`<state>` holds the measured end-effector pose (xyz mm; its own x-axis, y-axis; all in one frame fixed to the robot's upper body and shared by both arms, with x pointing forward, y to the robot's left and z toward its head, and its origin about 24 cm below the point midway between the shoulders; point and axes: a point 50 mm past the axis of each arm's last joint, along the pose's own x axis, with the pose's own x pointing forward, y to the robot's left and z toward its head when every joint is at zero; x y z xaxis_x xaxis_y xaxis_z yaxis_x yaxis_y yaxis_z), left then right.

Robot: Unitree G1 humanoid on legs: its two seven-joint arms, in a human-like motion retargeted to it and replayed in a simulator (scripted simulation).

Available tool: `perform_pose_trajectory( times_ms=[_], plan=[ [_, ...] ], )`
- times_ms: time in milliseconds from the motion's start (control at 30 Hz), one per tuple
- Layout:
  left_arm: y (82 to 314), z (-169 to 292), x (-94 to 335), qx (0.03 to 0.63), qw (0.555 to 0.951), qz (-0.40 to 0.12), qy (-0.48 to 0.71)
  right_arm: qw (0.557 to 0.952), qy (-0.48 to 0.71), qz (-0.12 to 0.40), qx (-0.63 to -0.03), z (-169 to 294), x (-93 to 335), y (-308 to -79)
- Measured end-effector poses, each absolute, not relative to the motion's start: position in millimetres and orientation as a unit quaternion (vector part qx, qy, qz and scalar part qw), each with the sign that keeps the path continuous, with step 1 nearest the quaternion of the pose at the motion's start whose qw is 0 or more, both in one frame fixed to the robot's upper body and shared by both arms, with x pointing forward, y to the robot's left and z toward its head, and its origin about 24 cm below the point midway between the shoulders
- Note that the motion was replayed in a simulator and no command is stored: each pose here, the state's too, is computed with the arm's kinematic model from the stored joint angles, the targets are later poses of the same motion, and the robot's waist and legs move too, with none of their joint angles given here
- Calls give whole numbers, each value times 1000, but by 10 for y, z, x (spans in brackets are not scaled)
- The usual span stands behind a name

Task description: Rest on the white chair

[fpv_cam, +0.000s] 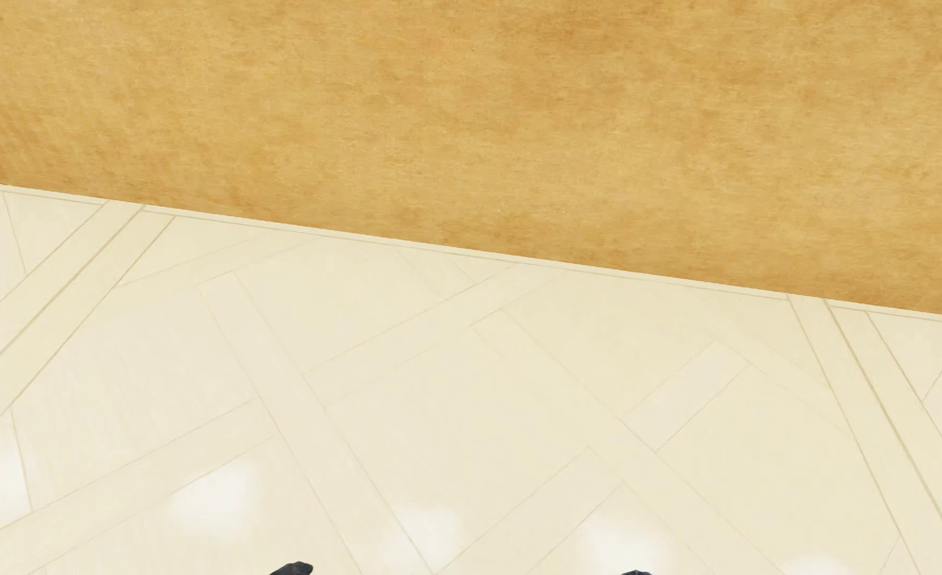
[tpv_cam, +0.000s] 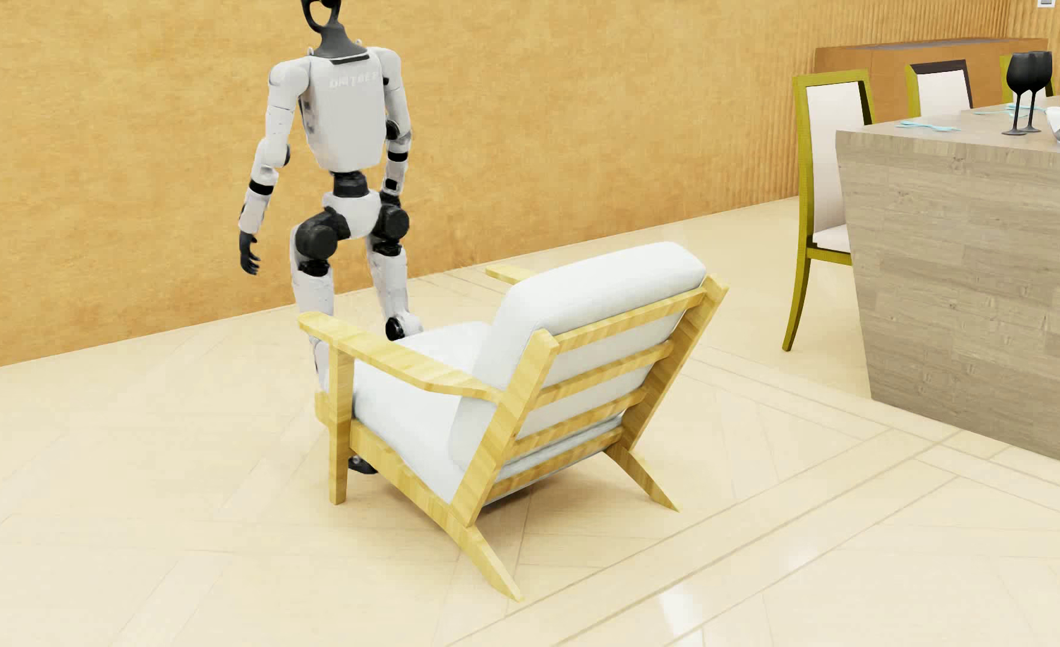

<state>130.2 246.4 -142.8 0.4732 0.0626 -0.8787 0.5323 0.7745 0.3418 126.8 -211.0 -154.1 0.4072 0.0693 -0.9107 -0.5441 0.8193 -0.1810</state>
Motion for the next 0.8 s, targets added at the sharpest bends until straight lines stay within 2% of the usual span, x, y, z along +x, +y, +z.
perform_pose_trajectory(
  times_ms=[100,200,300,600,700,800],
  plan=[
    [2546,-1494,1041,310,766,-181,533,796,536,180,-216,-1594,1088,-2135],
    [2575,-1467,1004,298,772,-195,526,803,522,199,-208,-1584,1103,-2072],
    [2505,-1454,1100,298,785,-192,508,815,501,207,-204,-1558,1204,-1979],
    [2082,-1254,1775,319,824,-245,399,843,426,224,-241,-1366,1741,-1806],
    [1896,-1073,2143,360,824,-274,340,856,369,235,-275,-1160,2133,-1719],
    [1725,-868,2458,417,807,-310,280,871,298,246,-305,-892,2505,-1576]
  ],
)
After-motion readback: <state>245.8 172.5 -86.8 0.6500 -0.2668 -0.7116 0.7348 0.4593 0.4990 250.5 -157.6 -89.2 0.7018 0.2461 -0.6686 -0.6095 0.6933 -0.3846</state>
